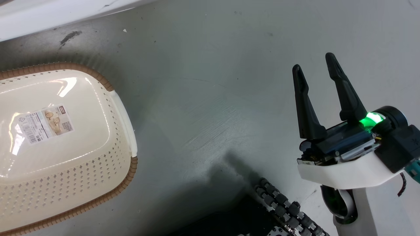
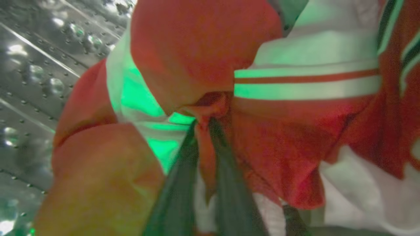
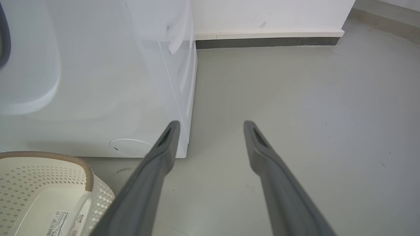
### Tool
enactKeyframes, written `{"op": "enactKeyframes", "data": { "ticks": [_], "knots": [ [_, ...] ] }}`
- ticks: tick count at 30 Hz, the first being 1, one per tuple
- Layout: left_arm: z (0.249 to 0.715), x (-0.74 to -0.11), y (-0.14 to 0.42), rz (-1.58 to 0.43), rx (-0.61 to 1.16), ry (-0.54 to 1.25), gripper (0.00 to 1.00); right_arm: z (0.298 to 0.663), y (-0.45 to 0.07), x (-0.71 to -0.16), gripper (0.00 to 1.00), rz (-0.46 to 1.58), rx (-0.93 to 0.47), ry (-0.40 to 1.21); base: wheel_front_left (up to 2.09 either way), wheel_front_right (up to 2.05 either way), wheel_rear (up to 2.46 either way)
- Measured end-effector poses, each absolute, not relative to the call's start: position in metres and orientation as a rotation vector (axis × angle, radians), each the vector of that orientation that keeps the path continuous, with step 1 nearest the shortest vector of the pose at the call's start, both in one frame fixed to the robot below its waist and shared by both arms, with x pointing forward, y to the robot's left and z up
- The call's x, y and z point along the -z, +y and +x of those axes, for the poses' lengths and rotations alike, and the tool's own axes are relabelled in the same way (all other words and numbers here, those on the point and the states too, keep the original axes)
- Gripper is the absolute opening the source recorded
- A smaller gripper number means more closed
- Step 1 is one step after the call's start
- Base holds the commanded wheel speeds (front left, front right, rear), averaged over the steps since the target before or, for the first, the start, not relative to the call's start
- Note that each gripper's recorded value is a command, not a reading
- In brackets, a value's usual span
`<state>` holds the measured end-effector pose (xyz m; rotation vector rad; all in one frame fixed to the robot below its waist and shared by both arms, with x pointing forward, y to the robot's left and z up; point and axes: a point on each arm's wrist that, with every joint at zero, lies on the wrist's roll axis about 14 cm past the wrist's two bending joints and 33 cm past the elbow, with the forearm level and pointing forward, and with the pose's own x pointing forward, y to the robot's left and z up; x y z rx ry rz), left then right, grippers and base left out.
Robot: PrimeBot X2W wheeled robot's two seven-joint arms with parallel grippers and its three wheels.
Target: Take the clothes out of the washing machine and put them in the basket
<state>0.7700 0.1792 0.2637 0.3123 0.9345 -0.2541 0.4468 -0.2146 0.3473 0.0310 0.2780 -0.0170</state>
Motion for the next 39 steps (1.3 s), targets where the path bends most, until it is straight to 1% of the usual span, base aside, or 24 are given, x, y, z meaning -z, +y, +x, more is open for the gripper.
{"op": "enactKeyframes", "data": {
  "ticks": [7,14,21,29,39],
  "knots": [
    [0.782,-0.279,0.180,0.314,0.253,0.826,0.00,0.449,-0.217,-0.352,1.00,0.033,0.022,0.264,0.00,0.00,0.00],
    [0.798,-0.323,0.174,0.274,0.248,0.627,0.00,0.453,-0.224,-0.369,1.00,0.014,0.035,0.218,0.00,0.00,0.00],
    [0.791,-0.357,0.162,0.260,0.281,0.480,0.00,0.458,-0.230,-0.387,1.00,0.002,0.046,0.169,0.00,0.00,0.00],
    [0.755,-0.385,0.139,0.175,0.336,0.338,0.00,0.457,-0.225,-0.415,1.00,-0.023,0.031,0.104,0.00,0.00,0.00],
    [0.687,-0.414,0.138,0.139,0.354,0.245,0.00,0.446,-0.205,-0.447,1.00,-0.031,-0.020,0.038,0.00,0.00,0.00]
  ]
}}
